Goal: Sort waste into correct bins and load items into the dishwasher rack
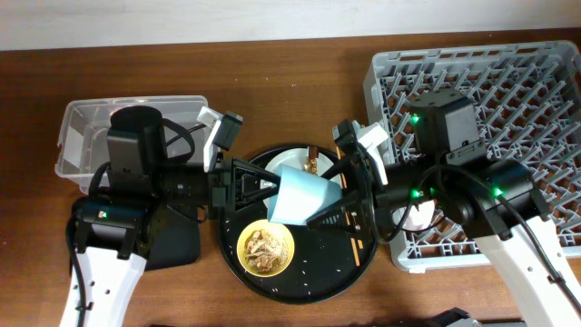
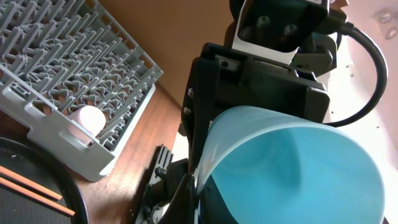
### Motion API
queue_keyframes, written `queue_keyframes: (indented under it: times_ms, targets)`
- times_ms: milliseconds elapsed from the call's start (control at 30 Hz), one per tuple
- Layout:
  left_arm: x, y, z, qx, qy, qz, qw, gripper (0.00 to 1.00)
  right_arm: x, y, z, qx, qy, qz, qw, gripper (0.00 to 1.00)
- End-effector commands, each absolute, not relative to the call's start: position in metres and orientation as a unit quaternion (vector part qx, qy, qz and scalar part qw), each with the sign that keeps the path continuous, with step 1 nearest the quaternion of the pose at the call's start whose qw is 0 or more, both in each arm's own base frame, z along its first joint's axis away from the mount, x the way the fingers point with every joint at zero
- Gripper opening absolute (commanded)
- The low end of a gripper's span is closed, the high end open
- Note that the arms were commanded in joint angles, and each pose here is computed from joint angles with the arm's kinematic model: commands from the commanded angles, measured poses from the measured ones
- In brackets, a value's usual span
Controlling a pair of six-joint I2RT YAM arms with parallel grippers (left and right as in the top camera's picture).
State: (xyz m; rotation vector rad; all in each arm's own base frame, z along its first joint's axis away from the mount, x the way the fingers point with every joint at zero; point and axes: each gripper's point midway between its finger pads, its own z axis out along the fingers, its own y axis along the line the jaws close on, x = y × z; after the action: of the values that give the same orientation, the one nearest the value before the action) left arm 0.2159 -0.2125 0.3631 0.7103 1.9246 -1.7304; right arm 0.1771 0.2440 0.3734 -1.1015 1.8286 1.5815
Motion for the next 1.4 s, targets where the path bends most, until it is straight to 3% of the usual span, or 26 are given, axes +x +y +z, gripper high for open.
queue_keyframes:
  times_ms: [0, 67, 100, 133, 167, 200, 233, 367, 467, 533, 800, 933, 967, 1067, 1200, 1367]
  targets:
    - [0.215, -0.213, 0.364, 0.266, 0.694, -0.628, 0.232, 0.0, 0.17, 0.245, 0.381, -0.413, 0.655, 0.585, 0.242, 0.73]
    - [0.215, -0.213, 0.364, 0.266, 0.694, -0.628, 0.231, 0.0, 0.171, 0.245, 0.381, -0.413, 0.655, 0.585, 0.243, 0.71]
    - [0.215, -0.213, 0.364, 0.266, 0.694, -0.628, 0.231, 0.0, 0.171, 0.245, 0.382, -0.413, 0.655, 0.584, 0.244, 0.65]
    - [0.215, -0.213, 0.364, 0.266, 0.694, -0.628, 0.232, 0.06, 0.172, 0.244, 0.382, -0.411, 0.656, 0.583, 0.247, 0.63]
    - [0.215, -0.213, 0.364, 0.266, 0.694, -0.628, 0.232, 0.32, 0.18, 0.238, 0.381, -0.39, 0.674, 0.575, 0.252, 0.61]
    - [0.215, -0.213, 0.364, 0.266, 0.694, -0.628, 0.232, 0.52, 0.19, 0.23, 0.38, -0.365, 0.694, 0.563, 0.26, 0.61]
    - [0.215, -0.213, 0.364, 0.266, 0.694, -0.628, 0.232, 0.65, 0.202, 0.215, 0.379, -0.33, 0.72, 0.544, 0.277, 0.6]
    - [0.215, -0.213, 0.364, 0.266, 0.694, -0.627, 0.232, 0.69, 0.23, 0.133, 0.345, -0.131, 0.847, 0.419, 0.301, 0.61]
    - [0.215, -0.213, 0.364, 0.266, 0.694, -0.627, 0.232, 0.69, 0.217, 0.002, 0.264, 0.125, 0.961, 0.122, 0.214, 0.61]
    - [0.216, -0.213, 0.364, 0.266, 0.695, -0.625, 0.235, 0.69, 0.205, -0.048, 0.243, 0.236, 0.957, 0.019, 0.168, 0.61]
    - [0.217, -0.212, 0.362, 0.26, 0.7, -0.623, 0.233, 0.69, 0.254, -0.093, 0.148, 0.289, 0.957, -0.028, -0.004, 0.61]
    - [0.217, -0.212, 0.361, 0.258, 0.702, -0.623, 0.23, 0.69, 0.251, -0.092, 0.119, 0.286, 0.955, -0.025, -0.076, 0.61]
    - [0.217, -0.212, 0.361, 0.258, 0.702, -0.623, 0.23, 0.69, 0.251, -0.092, 0.119, 0.287, 0.955, -0.025, -0.076, 0.74]
    - [0.217, -0.212, 0.361, 0.257, 0.702, -0.623, 0.23, 0.69, 0.254, -0.094, 0.121, 0.29, 0.955, -0.024, -0.066, 0.95]
    - [0.214, -0.212, 0.359, 0.251, 0.706, -0.624, 0.221, 0.64, 0.277, -0.062, 0.158, 0.238, 0.968, 0.074, 0.0, 0.94]
    - [0.236, -0.197, 0.329, 0.174, 0.789, -0.531, 0.257, 0.63, 0.268, 0.037, 0.258, 0.064, 0.956, 0.228, 0.174, 0.94]
